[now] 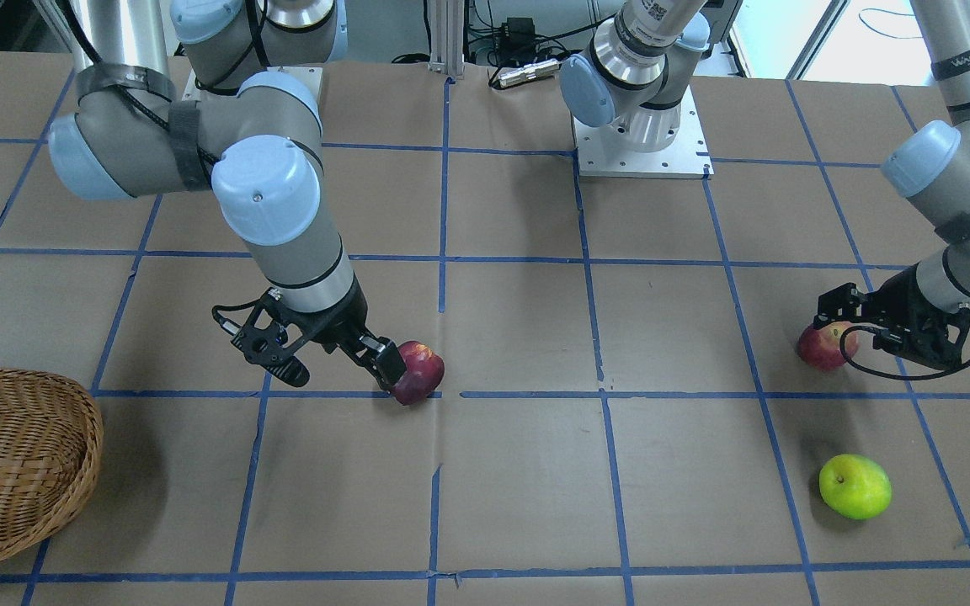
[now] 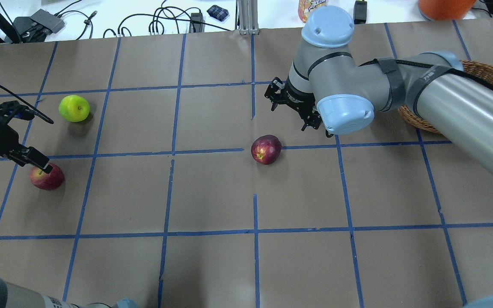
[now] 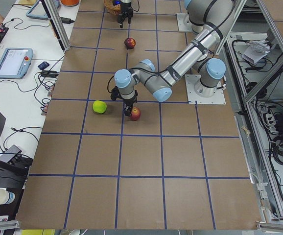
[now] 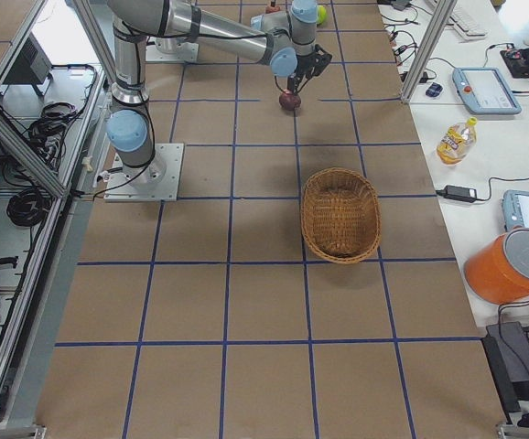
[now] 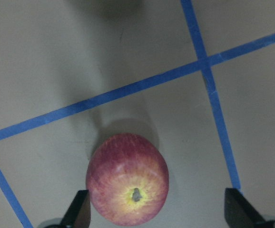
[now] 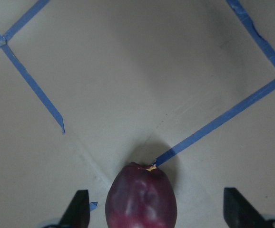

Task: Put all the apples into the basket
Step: 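Grasp the red apple with the left gripper while the right grasps the dark apple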

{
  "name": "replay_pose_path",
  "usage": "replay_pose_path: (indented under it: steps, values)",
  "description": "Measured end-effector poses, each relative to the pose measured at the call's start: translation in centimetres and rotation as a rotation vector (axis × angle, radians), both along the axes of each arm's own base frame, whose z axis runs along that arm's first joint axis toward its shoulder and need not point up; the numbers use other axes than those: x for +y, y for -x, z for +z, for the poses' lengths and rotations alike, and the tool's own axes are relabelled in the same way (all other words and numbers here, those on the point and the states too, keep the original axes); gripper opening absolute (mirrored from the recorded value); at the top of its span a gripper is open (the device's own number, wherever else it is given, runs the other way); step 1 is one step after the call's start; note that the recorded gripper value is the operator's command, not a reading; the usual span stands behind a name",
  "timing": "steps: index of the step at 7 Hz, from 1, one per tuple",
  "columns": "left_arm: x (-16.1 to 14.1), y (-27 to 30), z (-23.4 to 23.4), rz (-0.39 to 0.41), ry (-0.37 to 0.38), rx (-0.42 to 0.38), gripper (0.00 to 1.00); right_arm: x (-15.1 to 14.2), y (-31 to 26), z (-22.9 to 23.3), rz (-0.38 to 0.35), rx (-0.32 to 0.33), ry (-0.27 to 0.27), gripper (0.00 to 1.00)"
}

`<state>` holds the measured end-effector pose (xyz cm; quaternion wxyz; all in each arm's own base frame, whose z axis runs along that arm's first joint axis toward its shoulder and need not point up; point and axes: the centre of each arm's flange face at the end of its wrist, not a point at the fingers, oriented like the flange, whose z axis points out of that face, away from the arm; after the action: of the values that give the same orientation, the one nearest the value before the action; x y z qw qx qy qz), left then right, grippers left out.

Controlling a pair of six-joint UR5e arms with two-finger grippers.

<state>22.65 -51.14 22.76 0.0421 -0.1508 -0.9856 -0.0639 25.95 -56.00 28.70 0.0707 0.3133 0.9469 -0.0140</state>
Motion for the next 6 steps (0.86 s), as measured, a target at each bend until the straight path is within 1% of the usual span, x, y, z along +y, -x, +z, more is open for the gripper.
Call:
replay_pose_path:
  steps: [2, 3, 4, 5, 6]
  values:
    - [0.1, -0.7, -2.1, 0.005, -0.027, 0.025, 1.00, -0.5, -1.3, -3.8, 0.000, -0.022, -0.053, 1.00]
    - [-0.1, -0.8, -3.0, 0.007, -0.035, 0.035, 0.72, -0.7, -1.8, -5.0, 0.003, -0.037, -0.076, 1.00]
    - [-0.3, -0.8, -3.4, 0.005, -0.039, 0.040, 0.35, -1.0, -2.0, -6.0, 0.008, -0.043, -0.096, 1.00]
    - [-0.5, -0.8, -3.3, -0.002, -0.040, 0.037, 0.29, -1.1, -2.2, -6.8, 0.014, -0.044, -0.111, 1.00]
    - [-0.7, -0.5, -2.7, -0.008, -0.035, 0.031, 0.27, -1.1, -2.4, -7.5, 0.019, -0.049, -0.126, 1.00]
